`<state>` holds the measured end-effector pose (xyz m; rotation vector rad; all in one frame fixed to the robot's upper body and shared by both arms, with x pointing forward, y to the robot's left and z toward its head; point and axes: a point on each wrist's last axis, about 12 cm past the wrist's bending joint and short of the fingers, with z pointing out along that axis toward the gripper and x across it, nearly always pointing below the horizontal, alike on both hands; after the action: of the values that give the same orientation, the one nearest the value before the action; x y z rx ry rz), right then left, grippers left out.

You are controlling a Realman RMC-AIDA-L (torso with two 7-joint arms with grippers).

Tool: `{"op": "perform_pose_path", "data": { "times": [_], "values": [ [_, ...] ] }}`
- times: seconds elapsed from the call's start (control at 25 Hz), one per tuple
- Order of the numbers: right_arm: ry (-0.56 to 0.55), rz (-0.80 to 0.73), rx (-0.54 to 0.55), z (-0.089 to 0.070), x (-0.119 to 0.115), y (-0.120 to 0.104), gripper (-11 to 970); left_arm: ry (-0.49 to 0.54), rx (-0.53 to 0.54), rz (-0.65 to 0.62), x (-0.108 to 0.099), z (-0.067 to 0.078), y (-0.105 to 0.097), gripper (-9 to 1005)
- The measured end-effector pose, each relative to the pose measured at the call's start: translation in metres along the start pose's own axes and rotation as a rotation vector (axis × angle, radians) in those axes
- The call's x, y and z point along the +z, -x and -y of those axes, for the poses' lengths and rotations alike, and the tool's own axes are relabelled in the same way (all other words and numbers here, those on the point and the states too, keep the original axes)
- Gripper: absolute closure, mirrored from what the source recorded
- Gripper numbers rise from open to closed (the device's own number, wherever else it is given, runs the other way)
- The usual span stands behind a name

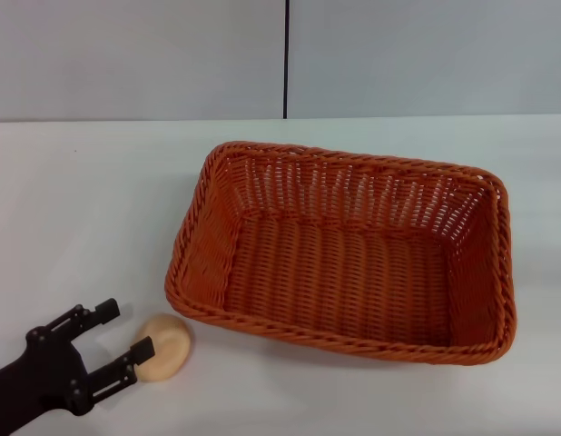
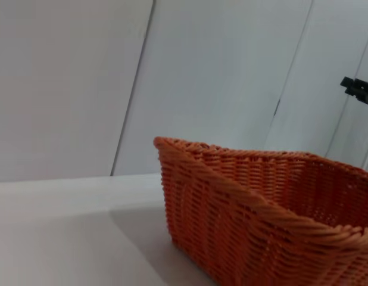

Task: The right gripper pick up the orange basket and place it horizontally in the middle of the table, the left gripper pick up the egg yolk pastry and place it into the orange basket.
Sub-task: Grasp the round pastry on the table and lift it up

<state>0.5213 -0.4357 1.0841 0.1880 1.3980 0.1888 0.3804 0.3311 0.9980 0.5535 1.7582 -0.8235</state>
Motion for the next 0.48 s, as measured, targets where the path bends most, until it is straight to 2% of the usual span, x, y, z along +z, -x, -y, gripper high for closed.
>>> {"op": "perform_pose_path", "data": {
  "times": [0.48],
  "values": [
    [-0.027,-0.002,0.012,0.0022,-0.0041,-0.0033,451,-0.023,-0.014,-0.052,0.0094,0.0024,-0.0070,259]
  ]
}}
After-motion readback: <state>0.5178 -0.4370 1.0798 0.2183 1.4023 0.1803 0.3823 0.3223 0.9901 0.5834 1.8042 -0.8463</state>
